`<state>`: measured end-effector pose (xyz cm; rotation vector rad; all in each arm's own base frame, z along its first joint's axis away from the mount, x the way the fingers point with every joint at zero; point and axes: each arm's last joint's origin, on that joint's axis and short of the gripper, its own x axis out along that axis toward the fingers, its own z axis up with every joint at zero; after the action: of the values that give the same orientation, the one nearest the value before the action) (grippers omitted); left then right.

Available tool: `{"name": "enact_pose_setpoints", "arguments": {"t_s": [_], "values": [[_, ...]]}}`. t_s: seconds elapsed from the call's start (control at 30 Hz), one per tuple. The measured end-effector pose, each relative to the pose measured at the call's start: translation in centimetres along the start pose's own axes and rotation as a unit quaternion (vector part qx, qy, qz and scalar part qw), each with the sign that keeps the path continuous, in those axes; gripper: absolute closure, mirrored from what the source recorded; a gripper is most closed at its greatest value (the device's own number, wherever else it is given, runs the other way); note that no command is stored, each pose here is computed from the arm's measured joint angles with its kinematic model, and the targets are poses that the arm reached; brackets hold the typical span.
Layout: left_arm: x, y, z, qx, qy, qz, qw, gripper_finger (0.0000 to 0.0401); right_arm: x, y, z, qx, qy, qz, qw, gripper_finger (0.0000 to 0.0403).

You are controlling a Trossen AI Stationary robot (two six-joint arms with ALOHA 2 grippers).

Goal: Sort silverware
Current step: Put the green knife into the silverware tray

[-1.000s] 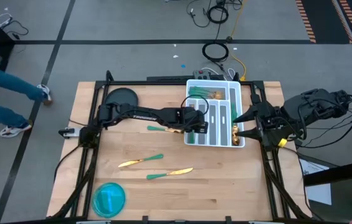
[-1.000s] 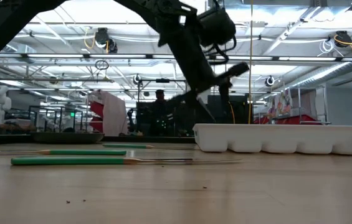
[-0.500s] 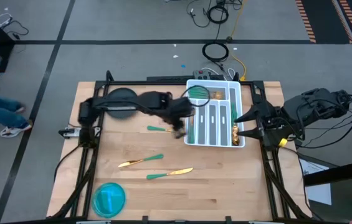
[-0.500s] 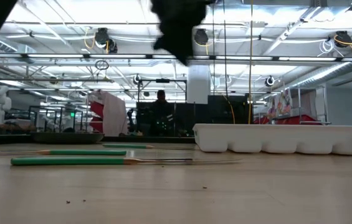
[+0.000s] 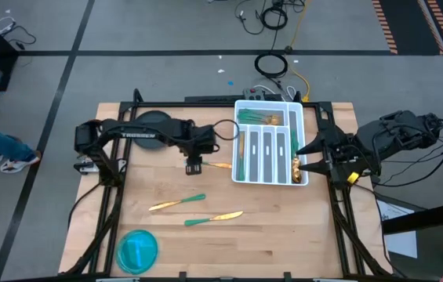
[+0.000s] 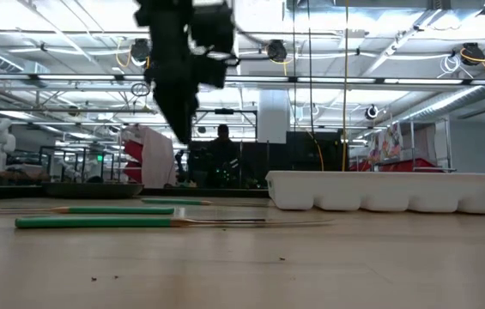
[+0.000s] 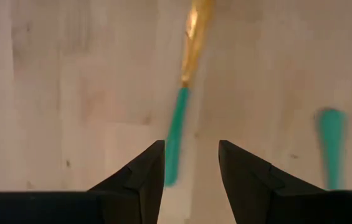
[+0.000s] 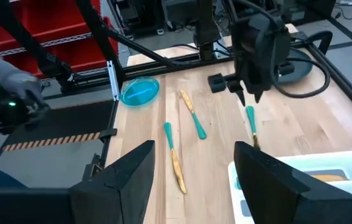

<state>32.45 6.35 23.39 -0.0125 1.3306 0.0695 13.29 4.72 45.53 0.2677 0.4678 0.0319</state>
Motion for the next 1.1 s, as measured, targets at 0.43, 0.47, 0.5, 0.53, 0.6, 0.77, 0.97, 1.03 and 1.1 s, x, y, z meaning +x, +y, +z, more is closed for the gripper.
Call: {"name": "enact_pose_setpoints", "arguments": {"t_s": [0.43, 0.47, 0.5, 0.53, 0.6, 0.77, 0.97, 1.03, 1.1], "values": [[5.4, 0.0, -4.7, 0.035, -0.172, 0.011, 0.984, 0.0244, 0.1, -0.2, 0.1, 0.002, -0.019, -0.045, 0.999, 0.0190], [5.9, -0.1, -4.8, 0.037, -0.182, 0.013, 0.982, 0.0244, 0.1, -0.3, 0.1, 0.002, -0.021, -0.049, 0.999, 0.0190], [6.4, -0.2, -5.0, 0.039, -0.190, 0.014, 0.981, 0.0244, 0.1, -0.3, 0.2, 0.003, -0.023, -0.052, 0.998, 0.0190], [6.9, -0.3, -5.4, 0.039, -0.192, 0.015, 0.981, 0.0244, 0.1, -0.3, 0.2, 0.003, -0.025, -0.055, 0.998, 0.0190], [7.8, -0.4, -6.0, 0.039, -0.200, 0.017, 0.979, 0.0244, 0.1, -0.3, 0.2, 0.004, -0.030, -0.063, 0.998, 0.0190], [9.8, -0.6, -7.7, 0.040, -0.226, 0.022, 0.973, 0.0244, 0.1, -0.4, 0.2, 0.011, -0.034, -0.073, 0.997, 0.0190], [12.7, -0.8, -9.0, 0.045, -0.261, 0.027, 0.964, 0.0244, 0.6, -0.2, 0.2, 0.032, -0.030, -0.073, 0.996, 0.0190], [13.5, -0.7, -9.1, 0.036, -0.257, 0.014, 0.966, 0.0249, 1.0, 0.0, 0.3, 0.043, -0.028, -0.073, 0.996, 0.0190], [14.6, -0.8, -9.2, 0.033, -0.258, -0.018, 0.965, 0.0271, 1.4, 0.1, 0.3, 0.051, -0.024, -0.072, 0.996, 0.0190]]}}
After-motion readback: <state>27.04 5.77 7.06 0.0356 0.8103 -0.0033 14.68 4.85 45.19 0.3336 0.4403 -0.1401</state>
